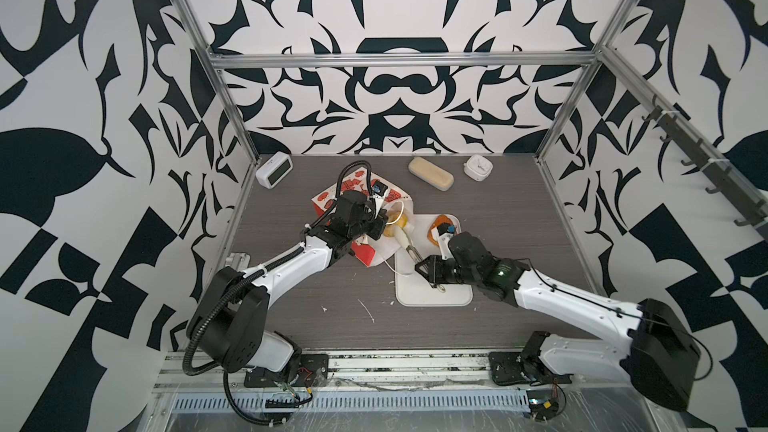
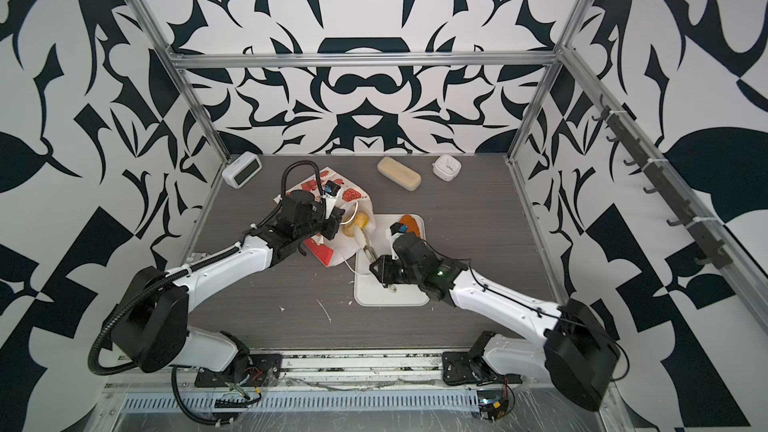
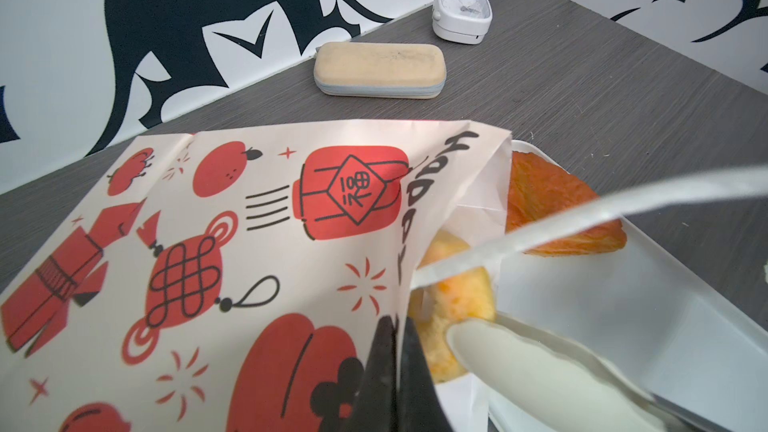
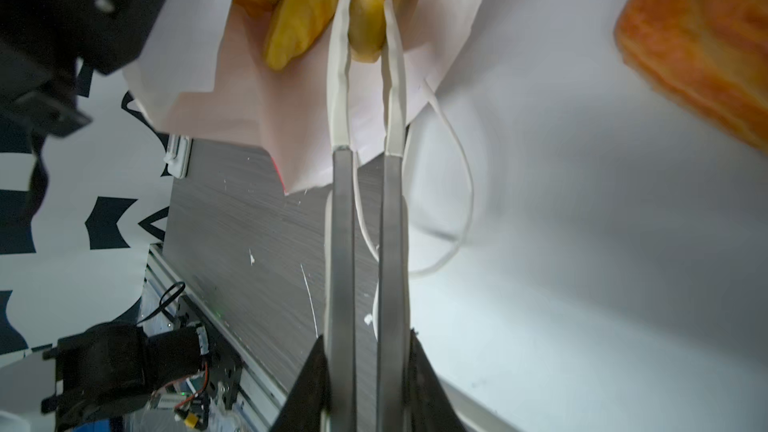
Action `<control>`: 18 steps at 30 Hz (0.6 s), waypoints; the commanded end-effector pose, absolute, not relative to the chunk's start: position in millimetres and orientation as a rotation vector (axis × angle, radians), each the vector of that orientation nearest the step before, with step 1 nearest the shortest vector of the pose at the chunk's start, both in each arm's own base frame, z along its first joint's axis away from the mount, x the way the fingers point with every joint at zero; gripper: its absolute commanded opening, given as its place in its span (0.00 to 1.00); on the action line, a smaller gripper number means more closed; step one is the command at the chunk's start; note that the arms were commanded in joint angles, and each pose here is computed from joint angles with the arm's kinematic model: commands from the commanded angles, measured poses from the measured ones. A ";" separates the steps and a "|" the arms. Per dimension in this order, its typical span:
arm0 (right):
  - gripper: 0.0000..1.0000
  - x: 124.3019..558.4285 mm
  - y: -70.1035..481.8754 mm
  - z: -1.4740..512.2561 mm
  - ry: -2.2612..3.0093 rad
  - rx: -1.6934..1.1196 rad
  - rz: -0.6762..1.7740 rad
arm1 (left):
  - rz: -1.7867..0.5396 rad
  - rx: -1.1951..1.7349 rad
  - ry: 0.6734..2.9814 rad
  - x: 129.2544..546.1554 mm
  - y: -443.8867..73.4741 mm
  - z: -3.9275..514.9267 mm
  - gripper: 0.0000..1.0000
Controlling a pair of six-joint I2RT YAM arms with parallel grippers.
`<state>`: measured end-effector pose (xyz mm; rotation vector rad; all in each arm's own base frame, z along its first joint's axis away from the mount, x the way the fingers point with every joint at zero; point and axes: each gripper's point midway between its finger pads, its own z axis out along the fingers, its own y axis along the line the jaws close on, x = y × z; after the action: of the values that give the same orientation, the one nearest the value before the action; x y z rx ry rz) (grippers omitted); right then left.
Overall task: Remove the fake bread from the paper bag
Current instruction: 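Pull the bagel out and lower it onto the white tray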
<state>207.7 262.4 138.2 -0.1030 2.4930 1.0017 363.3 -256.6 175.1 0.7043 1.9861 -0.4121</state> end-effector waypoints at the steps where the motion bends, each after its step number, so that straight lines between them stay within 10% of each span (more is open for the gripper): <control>1: 0.19 195.5 253.4 173.9 2.393 -0.177 1.047 | -0.388 0.638 1.976 376.6 -252.9 185.7 0.00; 18: 0.19 178.8 192.8 204.4 2.316 -0.193 0.826 | -0.338 0.512 1.973 380.7 -214.4 206.9 0.00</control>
<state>167.4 193.3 197.1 -0.1756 2.3641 0.8783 382.9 -221.5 191.8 0.5543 1.9929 -0.3345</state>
